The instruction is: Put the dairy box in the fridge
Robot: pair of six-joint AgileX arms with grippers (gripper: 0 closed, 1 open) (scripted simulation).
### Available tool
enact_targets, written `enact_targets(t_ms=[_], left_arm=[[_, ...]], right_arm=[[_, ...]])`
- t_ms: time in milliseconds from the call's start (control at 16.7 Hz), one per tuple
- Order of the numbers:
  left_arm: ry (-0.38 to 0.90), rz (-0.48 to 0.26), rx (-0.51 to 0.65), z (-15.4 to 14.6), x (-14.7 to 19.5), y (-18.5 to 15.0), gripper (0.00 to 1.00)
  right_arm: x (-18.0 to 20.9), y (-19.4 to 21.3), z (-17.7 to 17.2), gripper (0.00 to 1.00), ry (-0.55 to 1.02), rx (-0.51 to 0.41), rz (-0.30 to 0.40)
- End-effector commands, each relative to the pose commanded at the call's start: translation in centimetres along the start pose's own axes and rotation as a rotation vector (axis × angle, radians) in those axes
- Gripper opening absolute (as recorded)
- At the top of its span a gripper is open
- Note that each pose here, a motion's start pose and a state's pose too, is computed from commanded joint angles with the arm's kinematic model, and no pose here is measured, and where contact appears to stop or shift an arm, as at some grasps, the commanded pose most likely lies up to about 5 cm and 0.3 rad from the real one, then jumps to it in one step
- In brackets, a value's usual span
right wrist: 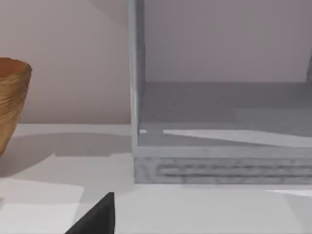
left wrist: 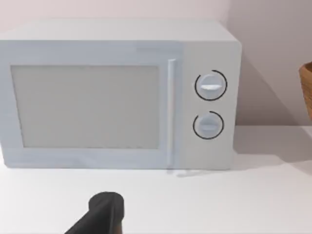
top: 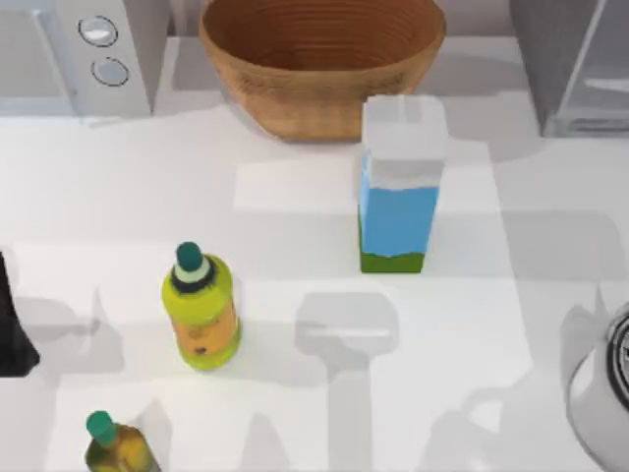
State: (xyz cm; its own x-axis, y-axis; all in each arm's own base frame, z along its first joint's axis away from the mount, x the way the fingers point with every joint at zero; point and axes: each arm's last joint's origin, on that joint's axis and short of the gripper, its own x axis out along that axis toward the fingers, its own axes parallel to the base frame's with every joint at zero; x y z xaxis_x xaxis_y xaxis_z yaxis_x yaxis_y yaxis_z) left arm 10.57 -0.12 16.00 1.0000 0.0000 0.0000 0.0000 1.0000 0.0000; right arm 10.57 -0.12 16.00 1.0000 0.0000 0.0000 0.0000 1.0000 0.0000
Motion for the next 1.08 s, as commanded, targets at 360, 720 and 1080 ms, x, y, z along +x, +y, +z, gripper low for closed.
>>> enact_targets(t_ms=[360,720,1080], left_arm=[[0.000,0.000,0.000,0.0,0.0,0.0,1.00],[0.000,0.000,0.000,0.0,0.0,0.0,1.00],[0.000,0.000,0.000,0.0,0.0,0.0,1.00]], right_arm=[[0.5,0.7,1.3,1.00,-0.011,0.002,0.040],[3.7,4.3,4.0,1.00,0.044,0.017,0.153],[9.6,12.2,3.8,1.00,0.144,0.019,0.205]])
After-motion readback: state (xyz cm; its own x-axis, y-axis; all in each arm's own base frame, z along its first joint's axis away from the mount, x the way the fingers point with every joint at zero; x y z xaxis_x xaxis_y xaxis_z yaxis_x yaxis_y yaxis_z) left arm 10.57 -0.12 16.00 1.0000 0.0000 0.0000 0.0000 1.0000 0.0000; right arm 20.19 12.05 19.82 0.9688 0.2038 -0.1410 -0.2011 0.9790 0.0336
